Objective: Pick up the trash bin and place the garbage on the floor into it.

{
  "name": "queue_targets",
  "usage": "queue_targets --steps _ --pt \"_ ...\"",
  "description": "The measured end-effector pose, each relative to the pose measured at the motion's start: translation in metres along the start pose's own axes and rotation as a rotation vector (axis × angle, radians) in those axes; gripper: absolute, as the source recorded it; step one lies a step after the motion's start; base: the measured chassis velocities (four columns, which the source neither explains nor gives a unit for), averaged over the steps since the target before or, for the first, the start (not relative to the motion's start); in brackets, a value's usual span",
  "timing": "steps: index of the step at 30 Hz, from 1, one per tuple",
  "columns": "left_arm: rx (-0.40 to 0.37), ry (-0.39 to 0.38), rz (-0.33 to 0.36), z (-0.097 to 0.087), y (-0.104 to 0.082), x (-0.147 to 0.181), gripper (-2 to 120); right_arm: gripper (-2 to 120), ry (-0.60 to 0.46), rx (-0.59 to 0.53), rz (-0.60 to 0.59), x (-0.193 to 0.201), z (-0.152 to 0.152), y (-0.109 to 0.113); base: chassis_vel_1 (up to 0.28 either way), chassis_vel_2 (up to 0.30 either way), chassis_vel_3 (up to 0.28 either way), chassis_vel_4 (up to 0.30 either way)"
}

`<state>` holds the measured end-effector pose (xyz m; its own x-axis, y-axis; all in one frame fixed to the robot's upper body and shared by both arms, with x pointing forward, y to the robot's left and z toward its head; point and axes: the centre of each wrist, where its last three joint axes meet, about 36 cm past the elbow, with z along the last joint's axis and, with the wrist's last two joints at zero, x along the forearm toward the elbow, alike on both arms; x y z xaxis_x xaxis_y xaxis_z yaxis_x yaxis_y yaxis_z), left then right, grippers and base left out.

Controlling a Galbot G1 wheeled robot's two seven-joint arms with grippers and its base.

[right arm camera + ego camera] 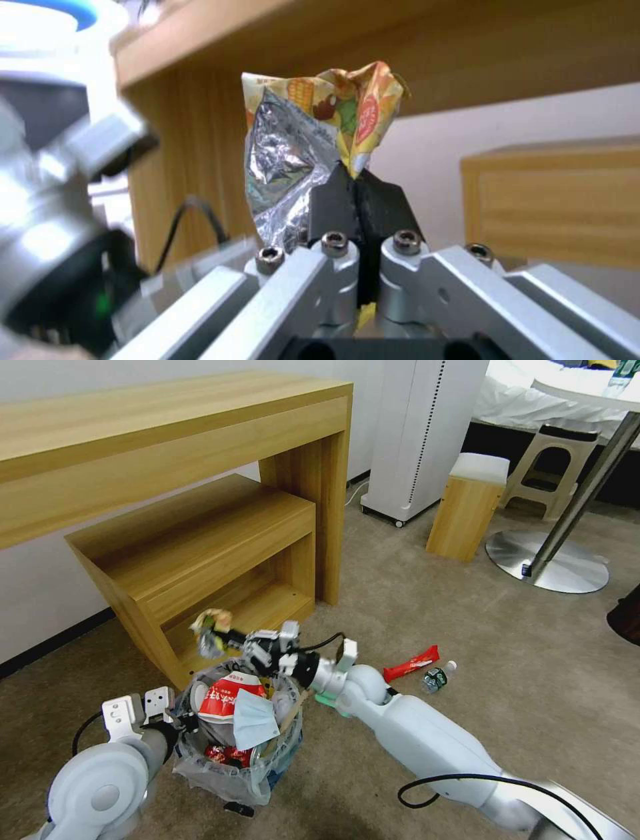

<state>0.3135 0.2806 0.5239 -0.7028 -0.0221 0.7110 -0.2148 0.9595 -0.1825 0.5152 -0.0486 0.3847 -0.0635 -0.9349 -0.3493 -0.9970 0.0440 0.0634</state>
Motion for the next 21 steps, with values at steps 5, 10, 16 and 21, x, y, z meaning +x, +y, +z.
queue_targets --steps 5,10,16,21 --pt "0.023 0.023 0.006 -0.002 0.0 0.002 0 0 0.062 0.058 -0.053 0.004 0.007 -0.006 0.0 0.0 0.0 0.0" --pt "0.027 0.032 0.004 -0.003 0.001 0.002 0 0 0.08 0.074 -0.078 0.01 0.006 -0.008 0.0 0.0 0.0 0.0" --pt "0.025 0.034 -0.011 -0.002 0.003 -0.002 0 0 0.078 0.091 -0.087 0.018 -0.002 -0.008 0.0 0.0 0.0 0.0" --pt "0.026 0.034 -0.021 -0.002 0.004 -0.006 0 0 0.087 0.11 -0.098 0.024 -0.007 -0.01 0.0 0.0 0.0 0.0"
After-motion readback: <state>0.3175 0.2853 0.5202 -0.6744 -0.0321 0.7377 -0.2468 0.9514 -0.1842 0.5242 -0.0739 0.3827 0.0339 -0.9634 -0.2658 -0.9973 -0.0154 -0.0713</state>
